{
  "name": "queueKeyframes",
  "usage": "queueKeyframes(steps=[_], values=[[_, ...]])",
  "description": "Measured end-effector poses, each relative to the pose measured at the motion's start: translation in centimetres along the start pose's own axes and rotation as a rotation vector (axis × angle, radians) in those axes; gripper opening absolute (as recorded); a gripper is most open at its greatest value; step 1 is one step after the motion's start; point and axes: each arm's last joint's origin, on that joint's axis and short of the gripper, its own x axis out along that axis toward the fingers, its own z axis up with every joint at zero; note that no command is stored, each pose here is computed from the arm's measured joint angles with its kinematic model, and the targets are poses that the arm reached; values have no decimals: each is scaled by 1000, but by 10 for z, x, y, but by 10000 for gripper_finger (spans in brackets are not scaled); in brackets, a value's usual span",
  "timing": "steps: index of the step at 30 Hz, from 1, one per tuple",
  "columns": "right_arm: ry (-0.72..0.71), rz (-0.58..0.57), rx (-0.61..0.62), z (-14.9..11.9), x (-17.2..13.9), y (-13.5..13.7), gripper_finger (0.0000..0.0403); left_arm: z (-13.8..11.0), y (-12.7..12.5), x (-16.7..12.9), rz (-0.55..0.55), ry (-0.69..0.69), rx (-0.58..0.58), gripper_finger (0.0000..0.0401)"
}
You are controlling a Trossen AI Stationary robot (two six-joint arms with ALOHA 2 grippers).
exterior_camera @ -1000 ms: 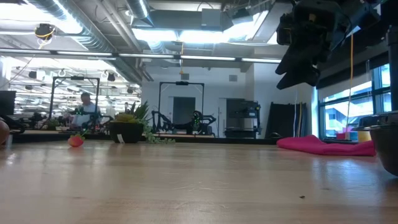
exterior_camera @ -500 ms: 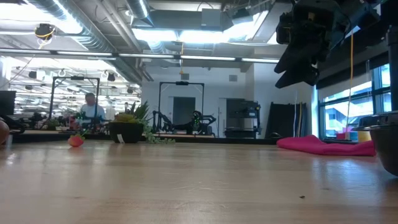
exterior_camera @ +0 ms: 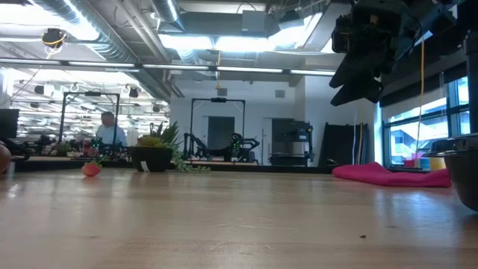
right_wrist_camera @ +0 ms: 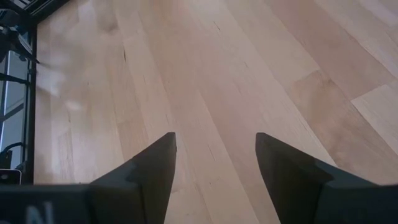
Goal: Pick and placing Produce into tupperware
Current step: Put the blueberry into the left black bin
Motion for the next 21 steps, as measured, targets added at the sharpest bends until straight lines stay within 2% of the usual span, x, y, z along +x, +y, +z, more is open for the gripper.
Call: queueKeyframes(steps=[10,21], values=[[0,0,0,0,0,0,222,0,0,0,0,-1,-2,234],[0,0,0,0,0,0,222,0,0,0,-2,-1,0,184]])
